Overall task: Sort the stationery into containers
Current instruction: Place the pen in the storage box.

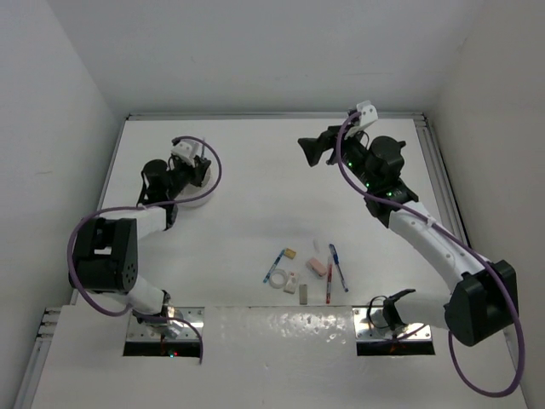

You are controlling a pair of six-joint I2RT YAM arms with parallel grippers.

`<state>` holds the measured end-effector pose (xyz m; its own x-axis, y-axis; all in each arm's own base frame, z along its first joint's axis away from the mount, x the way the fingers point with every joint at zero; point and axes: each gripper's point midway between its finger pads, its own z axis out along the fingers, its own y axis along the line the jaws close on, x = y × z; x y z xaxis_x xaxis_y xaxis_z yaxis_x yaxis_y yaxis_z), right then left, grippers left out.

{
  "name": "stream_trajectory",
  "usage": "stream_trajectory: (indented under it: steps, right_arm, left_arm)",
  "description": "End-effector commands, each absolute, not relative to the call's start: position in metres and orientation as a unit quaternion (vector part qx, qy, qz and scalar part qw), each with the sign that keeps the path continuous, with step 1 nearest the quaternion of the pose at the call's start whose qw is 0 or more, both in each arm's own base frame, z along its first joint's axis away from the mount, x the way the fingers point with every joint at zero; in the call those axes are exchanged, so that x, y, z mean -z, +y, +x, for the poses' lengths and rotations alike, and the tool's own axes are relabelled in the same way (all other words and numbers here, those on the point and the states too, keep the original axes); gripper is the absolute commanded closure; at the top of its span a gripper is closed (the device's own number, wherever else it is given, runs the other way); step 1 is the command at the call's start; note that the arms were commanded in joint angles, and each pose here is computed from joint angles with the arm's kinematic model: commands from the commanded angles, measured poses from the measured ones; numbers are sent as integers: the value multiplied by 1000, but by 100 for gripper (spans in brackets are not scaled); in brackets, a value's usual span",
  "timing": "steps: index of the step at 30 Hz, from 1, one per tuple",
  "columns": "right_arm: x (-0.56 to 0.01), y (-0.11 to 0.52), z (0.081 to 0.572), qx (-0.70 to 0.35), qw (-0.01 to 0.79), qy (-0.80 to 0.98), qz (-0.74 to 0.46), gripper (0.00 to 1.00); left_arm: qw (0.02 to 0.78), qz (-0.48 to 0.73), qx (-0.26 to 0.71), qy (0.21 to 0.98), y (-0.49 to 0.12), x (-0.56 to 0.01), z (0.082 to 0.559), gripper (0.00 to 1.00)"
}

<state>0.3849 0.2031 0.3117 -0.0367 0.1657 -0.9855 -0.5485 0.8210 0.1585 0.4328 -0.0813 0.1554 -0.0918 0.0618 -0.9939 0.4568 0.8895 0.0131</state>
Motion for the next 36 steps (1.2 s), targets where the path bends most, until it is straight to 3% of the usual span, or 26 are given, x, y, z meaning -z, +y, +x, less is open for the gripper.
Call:
stream_trajectory:
  steps: [1, 12, 17, 30, 36]
  right_arm:
    - [-338, 202, 397, -274, 701, 644, -139, 4]
    - [-338, 199, 420, -269, 698, 649, -137, 5]
    - [-340, 198, 424, -264, 699, 650, -140, 5]
    - [-339, 198, 427, -266, 694, 654, -142, 5]
    - [-339, 198, 426, -270, 694, 653, -139, 5]
  left_arm:
    - [682, 240, 131, 678, -84, -175, 442, 100]
    - [656, 251, 109, 703, -68, -136, 460, 99]
    - [643, 240, 120, 717, -67, -123, 459, 80]
    - [639, 239, 125, 721, -66, -120, 460, 69]
    - [638, 261, 139, 711, -71, -130, 455, 49]
